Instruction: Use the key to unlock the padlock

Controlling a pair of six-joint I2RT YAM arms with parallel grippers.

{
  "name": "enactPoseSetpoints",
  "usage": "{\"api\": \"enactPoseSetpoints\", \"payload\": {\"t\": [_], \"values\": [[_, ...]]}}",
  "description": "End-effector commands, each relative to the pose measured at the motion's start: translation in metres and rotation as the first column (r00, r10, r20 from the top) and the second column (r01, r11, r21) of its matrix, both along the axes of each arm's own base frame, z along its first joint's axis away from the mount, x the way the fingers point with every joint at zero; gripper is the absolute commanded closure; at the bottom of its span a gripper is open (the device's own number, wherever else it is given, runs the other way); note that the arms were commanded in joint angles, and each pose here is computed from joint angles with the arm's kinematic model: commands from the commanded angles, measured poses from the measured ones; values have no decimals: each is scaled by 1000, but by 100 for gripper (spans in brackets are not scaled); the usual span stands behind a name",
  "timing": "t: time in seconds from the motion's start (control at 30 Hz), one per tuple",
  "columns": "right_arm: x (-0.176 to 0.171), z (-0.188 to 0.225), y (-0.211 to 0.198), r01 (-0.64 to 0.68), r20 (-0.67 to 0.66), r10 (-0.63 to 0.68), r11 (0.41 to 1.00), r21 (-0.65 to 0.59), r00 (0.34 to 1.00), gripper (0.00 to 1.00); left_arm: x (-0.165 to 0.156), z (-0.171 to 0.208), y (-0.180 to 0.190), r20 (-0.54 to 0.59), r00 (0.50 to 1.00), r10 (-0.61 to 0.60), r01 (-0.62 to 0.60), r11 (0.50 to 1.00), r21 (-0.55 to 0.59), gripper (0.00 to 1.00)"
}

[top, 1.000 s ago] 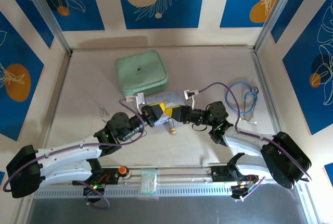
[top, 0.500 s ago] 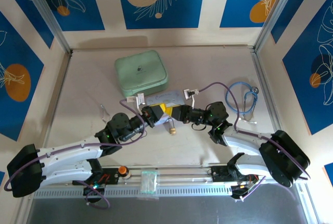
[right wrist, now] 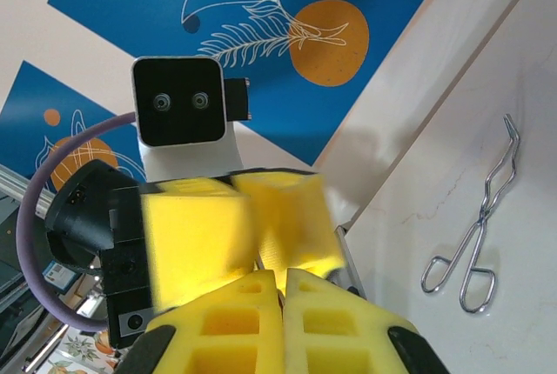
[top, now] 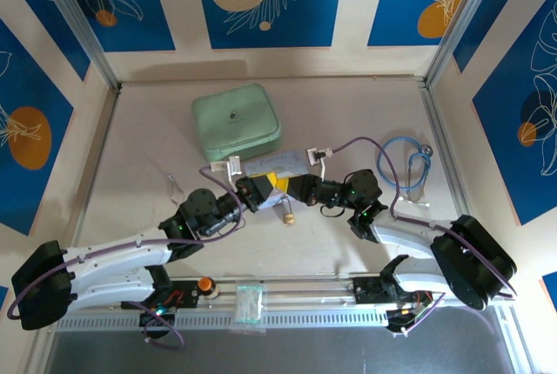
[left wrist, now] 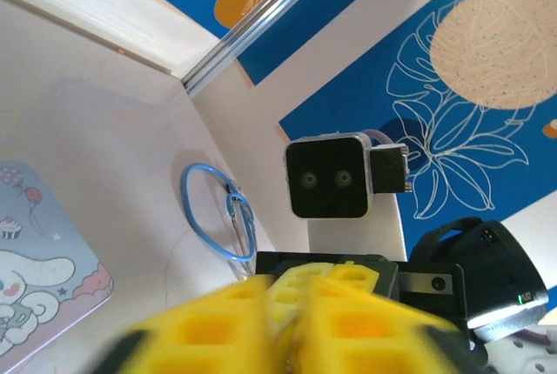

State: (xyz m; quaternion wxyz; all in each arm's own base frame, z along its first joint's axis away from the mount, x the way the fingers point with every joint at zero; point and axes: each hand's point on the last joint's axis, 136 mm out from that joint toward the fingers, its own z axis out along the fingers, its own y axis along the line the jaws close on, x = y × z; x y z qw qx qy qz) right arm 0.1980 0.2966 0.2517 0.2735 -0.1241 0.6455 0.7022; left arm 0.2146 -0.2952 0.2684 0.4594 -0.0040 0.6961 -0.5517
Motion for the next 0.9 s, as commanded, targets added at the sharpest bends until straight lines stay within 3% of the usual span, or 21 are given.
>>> {"api": "enactPoseSetpoints", "payload": {"t": [0.0, 0.07, 0.1, 0.2, 0.43, 0.57, 0.63, 0.77, 0.87], "values": [[4, -9, -5, 35, -27, -35, 999, -16, 999, 100, 14, -11, 22, -51, 991, 125, -125, 992, 7, 37], [7, -21, -11, 68, -60, -71, 997, -48, 996, 100, 16, -17, 30, -58, 984, 167, -165, 986, 38, 16], [8, -27, -13, 84, -76, -89, 994, -66, 993, 100, 17, -22, 32, -67, 981, 180, -176, 983, 55, 13], [17, -50, -24, 159, -146, -183, 974, -163, 972, 100, 20, -39, 36, -116, 970, 213, -197, 971, 137, 12], [20, -89, -60, 289, -193, -383, 876, -386, 904, 100, 9, -75, 18, -192, 969, 154, -86, 943, 322, 1], [14, -99, -82, 329, -186, -441, 838, -435, 878, 100, -7, -86, -2, -225, 972, 63, 30, 923, 385, 3], [12, -103, -90, 339, -188, -456, 829, -444, 870, 100, -18, -89, -13, -220, 975, 15, 77, 912, 404, 14], [9, -111, -100, 350, -206, -477, 822, -450, 855, 100, -22, -120, -16, -284, 958, 30, 96, 902, 420, 34], [6, -117, -102, 343, -217, -476, 821, -456, 852, 100, -27, -141, -32, -357, 934, -11, 170, 892, 418, 33]]}}
